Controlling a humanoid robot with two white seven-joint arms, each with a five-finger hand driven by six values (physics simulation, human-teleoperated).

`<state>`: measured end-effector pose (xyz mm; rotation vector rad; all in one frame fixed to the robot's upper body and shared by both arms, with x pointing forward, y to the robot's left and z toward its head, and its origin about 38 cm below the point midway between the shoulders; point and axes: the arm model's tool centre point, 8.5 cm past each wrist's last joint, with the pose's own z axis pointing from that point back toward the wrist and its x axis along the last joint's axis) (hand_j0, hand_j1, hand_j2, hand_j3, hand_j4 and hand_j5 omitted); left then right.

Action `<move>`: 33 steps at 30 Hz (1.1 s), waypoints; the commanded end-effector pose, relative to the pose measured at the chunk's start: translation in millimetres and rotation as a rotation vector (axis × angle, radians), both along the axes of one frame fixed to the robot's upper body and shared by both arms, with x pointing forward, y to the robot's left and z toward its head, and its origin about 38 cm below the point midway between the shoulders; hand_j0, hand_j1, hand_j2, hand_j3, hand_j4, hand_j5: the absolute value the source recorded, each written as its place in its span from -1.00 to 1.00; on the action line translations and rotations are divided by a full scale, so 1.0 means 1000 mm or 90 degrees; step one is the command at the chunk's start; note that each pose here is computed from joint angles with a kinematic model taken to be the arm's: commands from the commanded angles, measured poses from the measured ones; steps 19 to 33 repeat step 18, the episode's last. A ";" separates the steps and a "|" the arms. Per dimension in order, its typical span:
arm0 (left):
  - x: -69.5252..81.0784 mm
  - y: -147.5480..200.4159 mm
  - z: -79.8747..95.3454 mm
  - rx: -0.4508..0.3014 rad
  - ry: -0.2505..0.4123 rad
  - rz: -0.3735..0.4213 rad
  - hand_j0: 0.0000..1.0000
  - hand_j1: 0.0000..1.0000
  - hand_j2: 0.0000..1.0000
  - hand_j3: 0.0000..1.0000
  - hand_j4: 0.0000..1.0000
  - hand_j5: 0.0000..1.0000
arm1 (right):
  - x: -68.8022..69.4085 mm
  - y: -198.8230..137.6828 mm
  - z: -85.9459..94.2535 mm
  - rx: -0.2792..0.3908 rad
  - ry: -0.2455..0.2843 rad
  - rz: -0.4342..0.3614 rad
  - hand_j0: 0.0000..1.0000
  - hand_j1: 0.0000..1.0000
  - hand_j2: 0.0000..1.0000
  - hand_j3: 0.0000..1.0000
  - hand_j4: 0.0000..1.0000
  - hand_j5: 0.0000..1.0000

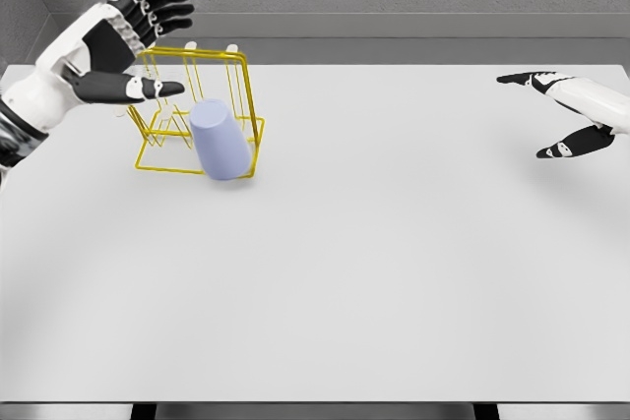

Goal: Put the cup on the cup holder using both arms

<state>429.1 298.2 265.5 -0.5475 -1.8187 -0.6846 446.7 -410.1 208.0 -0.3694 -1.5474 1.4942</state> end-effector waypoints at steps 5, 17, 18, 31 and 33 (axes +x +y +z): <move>-0.038 0.021 0.015 -0.004 -0.022 -0.013 1.00 1.00 1.00 1.00 1.00 1.00 | 0.000 0.000 0.001 0.004 0.000 -0.002 1.00 1.00 1.00 1.00 1.00 1.00; -0.062 0.024 -0.029 0.033 0.022 -0.023 1.00 1.00 1.00 1.00 1.00 1.00 | 0.001 -0.001 0.002 0.004 -0.002 -0.003 1.00 1.00 1.00 1.00 1.00 1.00; -0.065 0.025 -0.035 0.035 0.033 -0.022 1.00 1.00 1.00 1.00 1.00 1.00 | 0.001 0.000 0.002 0.006 -0.002 -0.003 1.00 1.00 1.00 1.00 1.00 1.00; -0.065 0.025 -0.035 0.035 0.033 -0.022 1.00 1.00 1.00 1.00 1.00 1.00 | 0.001 0.000 0.002 0.006 -0.002 -0.003 1.00 1.00 1.00 1.00 1.00 1.00; -0.065 0.025 -0.035 0.035 0.033 -0.022 1.00 1.00 1.00 1.00 1.00 1.00 | 0.001 0.000 0.002 0.006 -0.002 -0.003 1.00 1.00 1.00 1.00 1.00 1.00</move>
